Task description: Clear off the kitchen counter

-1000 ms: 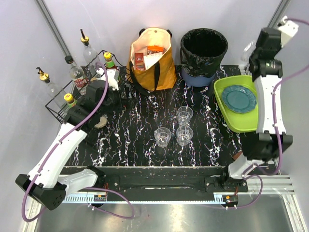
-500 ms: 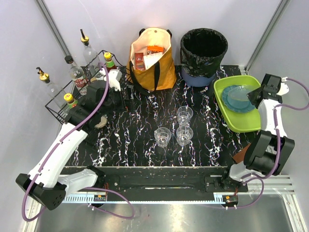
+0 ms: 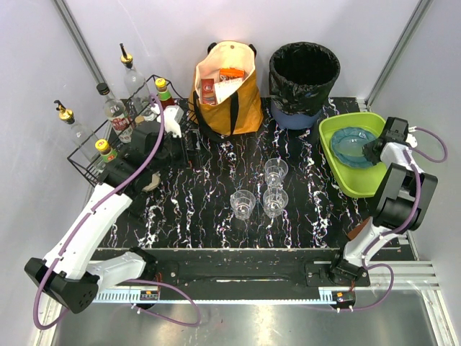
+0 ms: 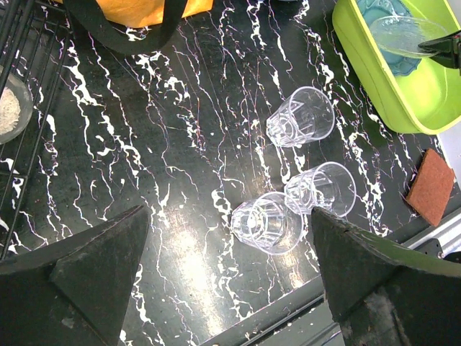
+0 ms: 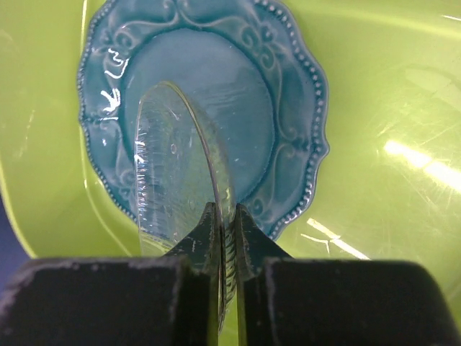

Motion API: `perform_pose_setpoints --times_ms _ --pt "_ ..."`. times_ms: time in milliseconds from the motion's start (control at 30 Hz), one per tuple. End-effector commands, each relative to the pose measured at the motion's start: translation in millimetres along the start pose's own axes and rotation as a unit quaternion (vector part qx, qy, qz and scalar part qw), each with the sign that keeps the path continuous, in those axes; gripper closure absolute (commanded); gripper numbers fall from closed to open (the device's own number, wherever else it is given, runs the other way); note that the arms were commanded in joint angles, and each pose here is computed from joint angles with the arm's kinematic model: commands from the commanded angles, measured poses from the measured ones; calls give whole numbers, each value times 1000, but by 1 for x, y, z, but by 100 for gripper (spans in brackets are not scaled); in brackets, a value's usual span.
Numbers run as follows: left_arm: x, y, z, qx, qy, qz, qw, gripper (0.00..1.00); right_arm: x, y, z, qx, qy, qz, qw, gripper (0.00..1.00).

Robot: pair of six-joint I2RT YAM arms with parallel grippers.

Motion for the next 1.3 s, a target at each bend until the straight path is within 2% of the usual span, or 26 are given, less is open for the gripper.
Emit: perform_pose_setpoints --times_ms 0,100,167,233,333,367,500,700,933,1133,1267 --pt "6 0 -3 -14 -2 -21 1000 1 26 8 16 8 7 -51 999 90" --pt "4 1 -2 -10 -5 -18 1000 1 23 21 13 -2 7 -43 999 88" --pt "4 4 -1 -8 -6 -16 1000 1 22 26 12 -9 11 -42 999 82" --pt "3 5 -1 -8 -8 -14 1000 1 21 31 12 -10 11 -43 999 70" --pt "2 5 0 -7 -8 -12 1000 1 20 35 12 -6 8 -40 999 41" --pt "1 6 -1 -9 -8 -9 1000 1 20 35 13 -6 8 -39 999 34" --pt "-7 11 -2 -25 -4 11 1000 1 22 29 18 7 2 -36 999 20" --pt "-28 31 0 -45 -2 66 997 1 34 9 16 -21 -16 -47 999 12" --pt "-47 46 4 -50 5 109 993 1 47 -36 6 -59 -54 -69 994 9" --pt "-84 65 -15 -69 67 169 981 1 24 -99 24 60 -57 -26 996 9" --pt "-108 84 -14 -31 75 203 976 4 -5 -139 34 147 -67 14 987 9"
Point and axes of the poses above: each gripper's point midway between its finger pads, its own y axis out along the fingers, its own z axis along the line the jaws close on, x = y × z, the point moved 5 cm from there along -y, back along the fingers, and after that the axes turned 3 degrees about -y, right-handed, at the moved point
